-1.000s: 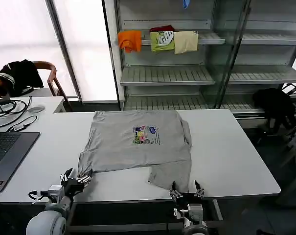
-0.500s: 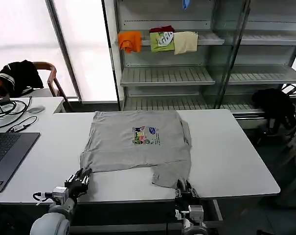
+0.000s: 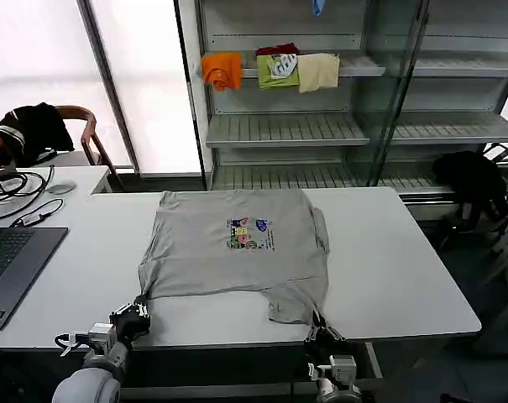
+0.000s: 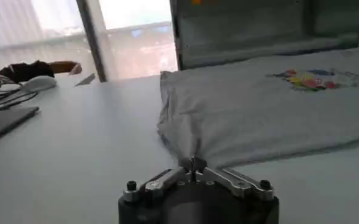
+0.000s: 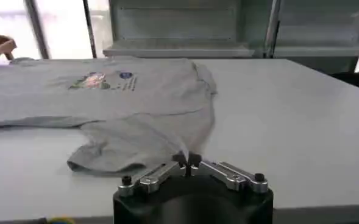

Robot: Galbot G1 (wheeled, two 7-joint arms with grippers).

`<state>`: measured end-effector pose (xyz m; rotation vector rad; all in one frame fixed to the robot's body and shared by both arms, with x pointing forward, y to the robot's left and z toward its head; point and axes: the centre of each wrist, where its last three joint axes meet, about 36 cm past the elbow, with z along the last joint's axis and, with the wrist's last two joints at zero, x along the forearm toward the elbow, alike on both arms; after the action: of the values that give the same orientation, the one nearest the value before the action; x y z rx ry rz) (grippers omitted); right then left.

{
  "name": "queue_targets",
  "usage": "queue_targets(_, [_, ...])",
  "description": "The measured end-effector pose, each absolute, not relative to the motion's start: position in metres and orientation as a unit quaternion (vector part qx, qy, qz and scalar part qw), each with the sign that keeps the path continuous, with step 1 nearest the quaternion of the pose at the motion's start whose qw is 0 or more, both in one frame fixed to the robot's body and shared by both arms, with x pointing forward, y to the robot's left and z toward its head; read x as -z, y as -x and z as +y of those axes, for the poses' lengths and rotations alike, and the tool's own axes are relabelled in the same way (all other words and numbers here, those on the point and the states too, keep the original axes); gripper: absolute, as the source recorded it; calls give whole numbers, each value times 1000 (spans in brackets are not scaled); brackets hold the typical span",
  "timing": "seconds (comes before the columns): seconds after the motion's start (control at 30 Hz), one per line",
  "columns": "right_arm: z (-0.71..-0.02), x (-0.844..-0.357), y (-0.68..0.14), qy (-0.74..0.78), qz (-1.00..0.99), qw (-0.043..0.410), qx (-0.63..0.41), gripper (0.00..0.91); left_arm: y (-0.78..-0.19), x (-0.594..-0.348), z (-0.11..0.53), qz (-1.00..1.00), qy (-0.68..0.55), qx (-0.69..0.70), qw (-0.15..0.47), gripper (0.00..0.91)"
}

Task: Fold and organize the clothes.

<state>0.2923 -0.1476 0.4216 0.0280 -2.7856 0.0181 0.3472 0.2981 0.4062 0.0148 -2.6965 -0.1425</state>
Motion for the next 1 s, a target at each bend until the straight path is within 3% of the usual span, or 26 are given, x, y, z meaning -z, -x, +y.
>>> queue_targets(0.53, [-162,-442,-334,-19,-997,80,2,0,-356,-446,301,-990,-9,29,140,20])
queue_targets(1.0, [-161,-450,-407,-23,-999,34,-4,0,-406,-450,301,-995,2,24,100,20])
